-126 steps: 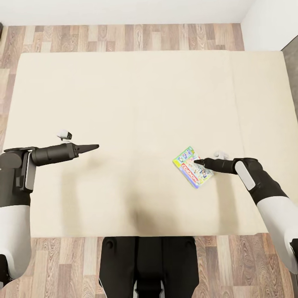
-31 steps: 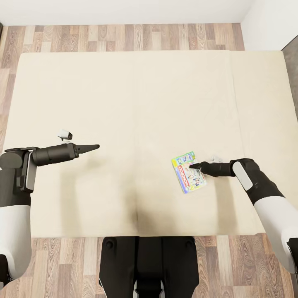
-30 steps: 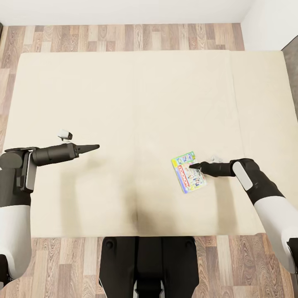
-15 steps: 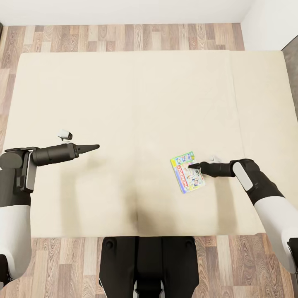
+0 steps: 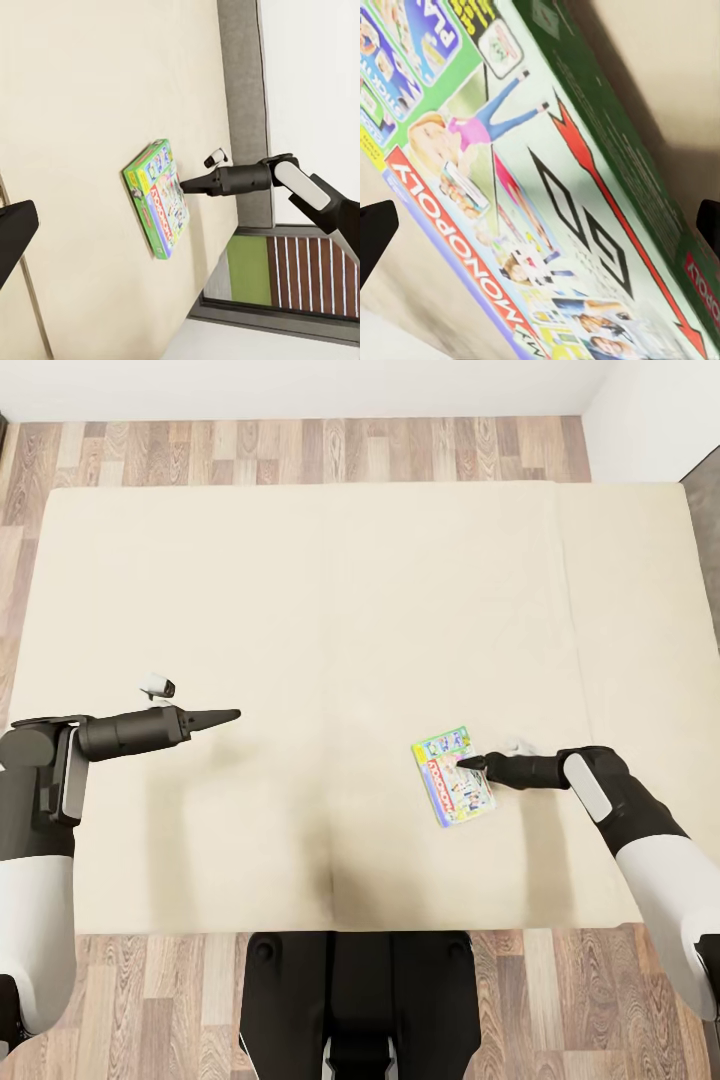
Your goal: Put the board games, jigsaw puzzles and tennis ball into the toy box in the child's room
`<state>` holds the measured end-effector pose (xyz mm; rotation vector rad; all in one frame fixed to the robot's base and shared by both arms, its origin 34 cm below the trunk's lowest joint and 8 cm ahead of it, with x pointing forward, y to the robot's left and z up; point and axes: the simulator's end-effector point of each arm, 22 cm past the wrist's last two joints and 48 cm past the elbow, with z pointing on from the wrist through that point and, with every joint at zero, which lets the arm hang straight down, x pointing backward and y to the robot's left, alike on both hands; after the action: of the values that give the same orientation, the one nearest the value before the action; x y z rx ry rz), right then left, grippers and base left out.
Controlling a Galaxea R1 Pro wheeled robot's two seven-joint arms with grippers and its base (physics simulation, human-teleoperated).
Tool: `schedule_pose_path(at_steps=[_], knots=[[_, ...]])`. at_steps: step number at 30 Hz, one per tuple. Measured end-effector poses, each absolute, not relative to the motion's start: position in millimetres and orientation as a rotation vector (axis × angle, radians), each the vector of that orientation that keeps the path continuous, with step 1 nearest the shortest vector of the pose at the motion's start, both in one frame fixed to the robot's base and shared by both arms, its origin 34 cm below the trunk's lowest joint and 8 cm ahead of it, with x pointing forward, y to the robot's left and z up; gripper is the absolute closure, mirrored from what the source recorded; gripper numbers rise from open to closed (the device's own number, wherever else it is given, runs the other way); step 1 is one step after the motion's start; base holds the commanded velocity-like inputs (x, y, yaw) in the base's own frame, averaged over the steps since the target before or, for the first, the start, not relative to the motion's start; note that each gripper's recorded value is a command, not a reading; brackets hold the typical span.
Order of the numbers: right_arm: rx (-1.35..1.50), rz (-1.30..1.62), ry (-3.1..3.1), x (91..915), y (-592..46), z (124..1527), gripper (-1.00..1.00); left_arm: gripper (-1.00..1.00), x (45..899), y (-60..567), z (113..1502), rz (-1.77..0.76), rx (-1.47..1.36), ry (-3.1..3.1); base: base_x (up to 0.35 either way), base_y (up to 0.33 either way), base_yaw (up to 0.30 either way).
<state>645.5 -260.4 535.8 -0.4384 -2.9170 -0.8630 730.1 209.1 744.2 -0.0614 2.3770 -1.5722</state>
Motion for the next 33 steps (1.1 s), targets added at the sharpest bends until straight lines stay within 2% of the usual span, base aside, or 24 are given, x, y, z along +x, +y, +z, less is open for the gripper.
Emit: schedule_pose_path(at_steps=[33], knots=[[-0.431, -0.872, -2.934, 648.5, -257.1, 534.8, -1.0, -1.0, 730.0, 208.7, 743.3, -1.57, -0.062, 2.379, 0.0, 0.141, 0.0]])
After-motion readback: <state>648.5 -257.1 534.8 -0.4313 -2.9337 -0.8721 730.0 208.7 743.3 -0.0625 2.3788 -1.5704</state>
